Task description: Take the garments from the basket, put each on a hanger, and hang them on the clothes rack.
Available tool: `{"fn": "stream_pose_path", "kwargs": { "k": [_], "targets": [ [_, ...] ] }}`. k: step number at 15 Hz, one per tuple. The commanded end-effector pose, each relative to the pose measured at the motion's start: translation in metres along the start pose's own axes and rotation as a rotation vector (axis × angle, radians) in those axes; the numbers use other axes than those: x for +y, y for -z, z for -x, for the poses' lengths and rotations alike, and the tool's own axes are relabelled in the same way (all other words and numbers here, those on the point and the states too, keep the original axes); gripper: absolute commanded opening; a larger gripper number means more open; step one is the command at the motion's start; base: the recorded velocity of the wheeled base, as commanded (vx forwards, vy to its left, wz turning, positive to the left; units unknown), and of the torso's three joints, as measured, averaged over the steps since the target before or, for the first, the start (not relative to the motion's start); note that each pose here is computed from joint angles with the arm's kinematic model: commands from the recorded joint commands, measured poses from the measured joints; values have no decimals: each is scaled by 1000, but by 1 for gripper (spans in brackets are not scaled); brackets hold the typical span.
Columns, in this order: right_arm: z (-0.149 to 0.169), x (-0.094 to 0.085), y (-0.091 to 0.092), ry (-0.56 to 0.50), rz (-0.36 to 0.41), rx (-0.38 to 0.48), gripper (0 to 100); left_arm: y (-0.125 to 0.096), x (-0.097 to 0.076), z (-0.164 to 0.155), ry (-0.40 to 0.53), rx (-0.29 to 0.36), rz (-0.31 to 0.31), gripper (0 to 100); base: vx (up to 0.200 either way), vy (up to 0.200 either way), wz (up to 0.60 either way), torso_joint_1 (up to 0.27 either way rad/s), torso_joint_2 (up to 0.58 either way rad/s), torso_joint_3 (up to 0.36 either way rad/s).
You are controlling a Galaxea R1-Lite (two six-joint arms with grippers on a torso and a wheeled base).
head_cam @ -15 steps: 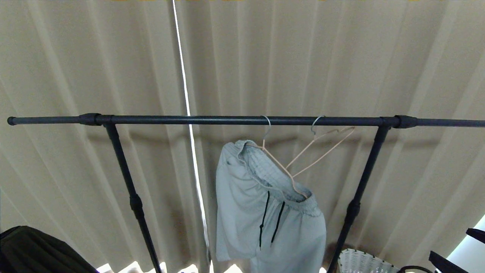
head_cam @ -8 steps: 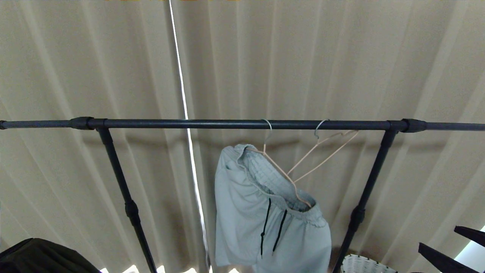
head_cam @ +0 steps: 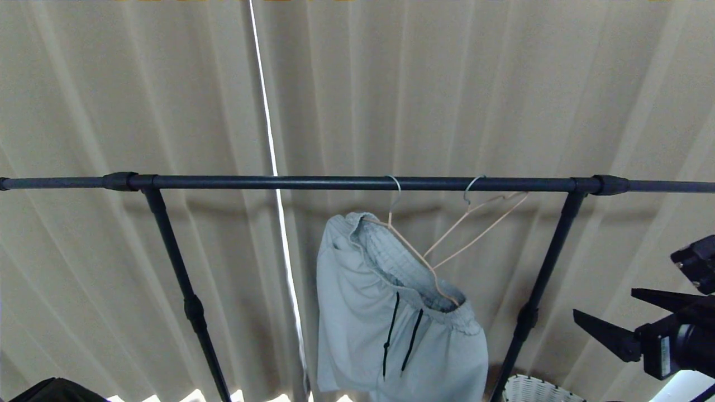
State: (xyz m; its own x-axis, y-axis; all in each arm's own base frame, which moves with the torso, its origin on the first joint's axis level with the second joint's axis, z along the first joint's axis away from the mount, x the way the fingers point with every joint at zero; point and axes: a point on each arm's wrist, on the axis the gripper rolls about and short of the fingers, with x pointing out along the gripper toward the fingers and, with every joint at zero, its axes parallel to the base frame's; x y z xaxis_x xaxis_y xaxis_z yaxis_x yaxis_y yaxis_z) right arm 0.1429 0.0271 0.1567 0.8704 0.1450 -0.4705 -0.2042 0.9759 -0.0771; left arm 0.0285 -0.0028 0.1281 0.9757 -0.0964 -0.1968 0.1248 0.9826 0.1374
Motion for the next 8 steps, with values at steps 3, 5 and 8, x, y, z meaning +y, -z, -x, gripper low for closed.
{"fn": "stream_pose_path", "kwargs": {
  "k": [3,5,8],
  "targets": [
    [-49,28,-6,2,87,23,100,6,-1,8,16,-50,62,0,0,0,0,0,0,0],
    [-71,32,-13,7,83,11,100,10,-2,12,21,-69,61,0,0,0,0,0,0,0],
    [-96,36,-13,11,83,-10,100,10,-2,12,24,-75,59,0,0,0,0,0,0,0]
  ]
}}
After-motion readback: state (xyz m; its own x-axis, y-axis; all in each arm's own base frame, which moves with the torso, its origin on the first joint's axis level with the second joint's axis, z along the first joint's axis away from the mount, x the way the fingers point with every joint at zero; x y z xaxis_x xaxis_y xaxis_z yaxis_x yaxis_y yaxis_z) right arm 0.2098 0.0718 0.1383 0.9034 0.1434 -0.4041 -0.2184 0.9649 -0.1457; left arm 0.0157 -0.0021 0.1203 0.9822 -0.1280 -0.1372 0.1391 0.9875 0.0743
